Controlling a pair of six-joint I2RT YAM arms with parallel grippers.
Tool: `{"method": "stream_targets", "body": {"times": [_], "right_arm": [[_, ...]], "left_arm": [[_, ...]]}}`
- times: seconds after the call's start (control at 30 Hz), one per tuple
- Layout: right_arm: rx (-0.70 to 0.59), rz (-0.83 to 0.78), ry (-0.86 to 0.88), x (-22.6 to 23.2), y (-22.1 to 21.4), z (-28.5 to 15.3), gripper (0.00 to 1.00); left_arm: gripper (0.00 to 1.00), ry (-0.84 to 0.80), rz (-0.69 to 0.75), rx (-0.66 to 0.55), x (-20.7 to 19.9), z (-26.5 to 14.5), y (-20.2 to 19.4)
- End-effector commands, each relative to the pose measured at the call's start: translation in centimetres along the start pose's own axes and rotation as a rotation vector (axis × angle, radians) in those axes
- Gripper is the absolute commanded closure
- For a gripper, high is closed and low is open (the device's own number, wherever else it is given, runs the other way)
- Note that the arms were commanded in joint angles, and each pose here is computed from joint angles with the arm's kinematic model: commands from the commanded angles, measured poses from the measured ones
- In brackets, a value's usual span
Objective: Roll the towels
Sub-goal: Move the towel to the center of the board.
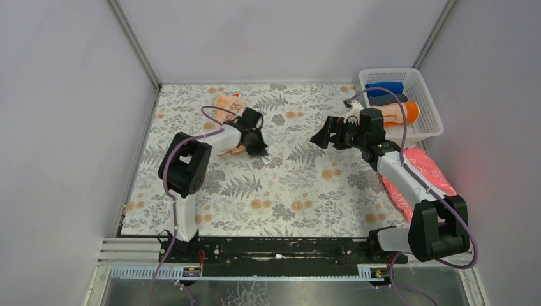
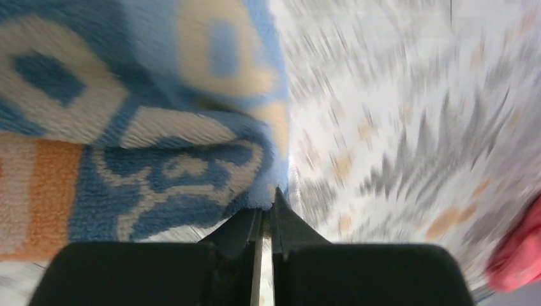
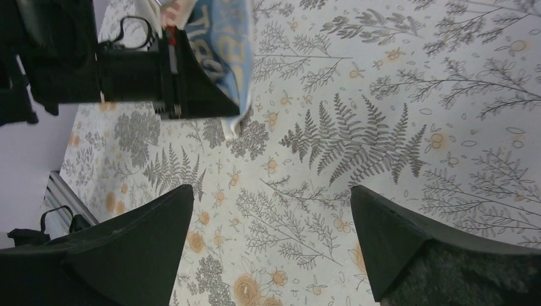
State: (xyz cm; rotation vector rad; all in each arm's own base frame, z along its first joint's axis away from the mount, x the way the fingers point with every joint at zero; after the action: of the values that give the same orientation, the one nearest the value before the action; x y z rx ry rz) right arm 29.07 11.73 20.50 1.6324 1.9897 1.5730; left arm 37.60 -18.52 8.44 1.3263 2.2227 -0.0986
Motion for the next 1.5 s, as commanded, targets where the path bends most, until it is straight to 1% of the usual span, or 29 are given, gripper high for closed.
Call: {"method": "stream_targets", "body": {"times": [0.0, 0.1, 0.2, 0.3, 0.4, 0.53, 0.63, 0.77, 0.9, 1.07, 1.2, 1.33, 1.37, 1.47], "right_arm": [[0.009, -0.068, 0.023, 1.4, 0.5, 0.4, 0.00], [0.043, -0.079, 0.025, 1.7, -0.1, 0.8, 0.00], [0.068, -0.097, 0.007, 1.6, -0.6, 1.1, 0.00], [0.100, -0.110, 0.007, 1.8, -1.1, 1.8, 0.01], [0.135, -0.112, 0.010, 1.8, -1.7, 2.8, 0.02], [0.149, -0.109, 0.022, 2.0, -1.7, 4.6, 0.04], [0.159, -0.098, 0.039, 2.0, -1.8, 6.6, 0.09], [0.156, -0.003, 0.071, 1.6, -1.9, 10.1, 0.16], [0.124, 0.068, 0.069, 1.1, -1.5, 13.7, 0.19], [0.121, 0.144, 0.041, 0.1, -1.8, 18.0, 0.22], [0.159, 0.179, 0.035, -0.4, -2.8, 21.4, 0.24], [0.202, 0.188, 0.039, 0.2, -4.1, 23.7, 0.29], [0.216, 0.184, 0.031, 0.4, -4.4, 24.1, 0.30], [0.252, 0.161, -0.019, 0.5, -5.4, 25.0, 0.40]], "left_arm": [[1.00, 0.077, 0.222, 0.043, -1.6, -3.3, -6.2], [1.00, 0.109, 0.325, 0.047, -1.3, -6.0, -9.7], [1.00, 0.138, 0.377, 0.067, 0.4, -8.4, -12.3], [1.00, 0.168, 0.338, 0.084, 3.2, -10.4, -13.9], [1.00, 0.192, 0.268, 0.039, 5.6, -12.2, -14.4], [1.00, 0.218, 0.148, -0.039, 7.7, -13.9, -13.7], [1.00, 0.222, 0.102, -0.080, 8.4, -14.3, -13.3], [1.00, 0.235, 0.100, -0.101, 8.8, -14.3, -13.1], [1.00, 0.233, 0.095, -0.097, 9.1, -13.7, -13.2], [1.00, 0.223, 0.095, -0.103, 9.2, -13.4, -13.2], [1.00, 0.209, 0.097, -0.101, 9.2, -13.2, -13.3], [1.00, 0.209, 0.098, -0.102, 9.2, -13.0, -13.3], [1.00, 0.210, 0.098, -0.103, 9.3, -13.0, -13.3], [1.00, 0.212, 0.098, -0.104, 9.4, -13.0, -13.3]]}}
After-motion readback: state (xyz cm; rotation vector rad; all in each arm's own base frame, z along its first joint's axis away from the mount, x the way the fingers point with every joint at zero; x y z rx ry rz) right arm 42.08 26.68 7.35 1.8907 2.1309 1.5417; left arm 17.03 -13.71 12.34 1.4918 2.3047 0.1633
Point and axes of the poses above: each gripper's point midway between its finger pads, its own z axis out along the fingers, its own x axis along the line the jaws close on, y = z × x, the point moved 8 cm from there along -z, back along the fingers, and after that the axes turned 5 degrees about -z, right-handed, at the moved point
